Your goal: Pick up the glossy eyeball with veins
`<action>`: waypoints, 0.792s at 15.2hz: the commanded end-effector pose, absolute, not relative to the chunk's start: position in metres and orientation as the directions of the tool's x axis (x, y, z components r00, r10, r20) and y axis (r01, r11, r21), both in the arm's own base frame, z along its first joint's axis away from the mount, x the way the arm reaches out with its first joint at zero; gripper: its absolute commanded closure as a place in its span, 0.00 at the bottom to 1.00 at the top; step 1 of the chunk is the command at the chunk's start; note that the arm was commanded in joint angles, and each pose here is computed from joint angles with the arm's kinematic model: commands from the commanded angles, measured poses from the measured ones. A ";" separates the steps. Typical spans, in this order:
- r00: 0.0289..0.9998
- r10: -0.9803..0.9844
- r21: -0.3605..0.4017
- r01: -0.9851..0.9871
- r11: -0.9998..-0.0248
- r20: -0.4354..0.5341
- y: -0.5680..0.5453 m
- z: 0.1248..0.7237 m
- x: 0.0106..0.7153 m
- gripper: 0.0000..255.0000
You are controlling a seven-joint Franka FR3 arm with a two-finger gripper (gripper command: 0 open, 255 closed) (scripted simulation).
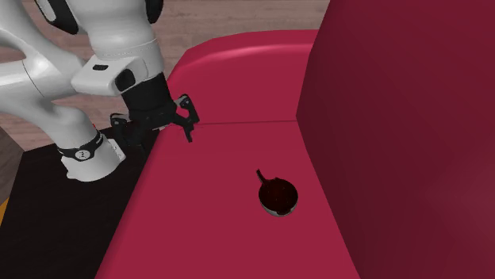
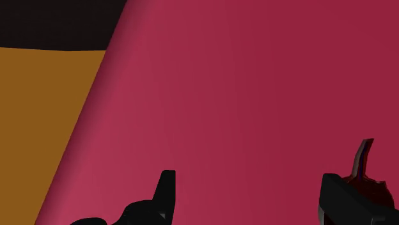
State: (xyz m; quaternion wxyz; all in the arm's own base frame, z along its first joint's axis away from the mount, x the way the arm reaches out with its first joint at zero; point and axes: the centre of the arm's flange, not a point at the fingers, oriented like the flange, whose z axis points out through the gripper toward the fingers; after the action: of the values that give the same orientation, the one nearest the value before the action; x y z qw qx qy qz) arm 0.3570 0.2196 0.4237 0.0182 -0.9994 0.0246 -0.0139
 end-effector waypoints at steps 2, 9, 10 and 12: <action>0.997 -0.067 -0.041 -0.065 -0.997 0.038 0.253 0.401 0.366 0.00; 0.993 -0.101 -0.045 -0.099 -0.994 0.062 0.327 0.354 0.392 0.00; 0.992 -0.106 -0.046 -0.103 -0.994 0.066 0.337 0.347 0.395 0.00; 0.991 -0.116 -0.047 -0.113 -0.992 0.073 0.358 0.333 0.403 0.00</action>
State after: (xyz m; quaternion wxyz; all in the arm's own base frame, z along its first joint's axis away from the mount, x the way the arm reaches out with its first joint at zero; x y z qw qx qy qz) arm 0.4003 0.3478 0.3392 0.0211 -0.9977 0.0539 -0.0351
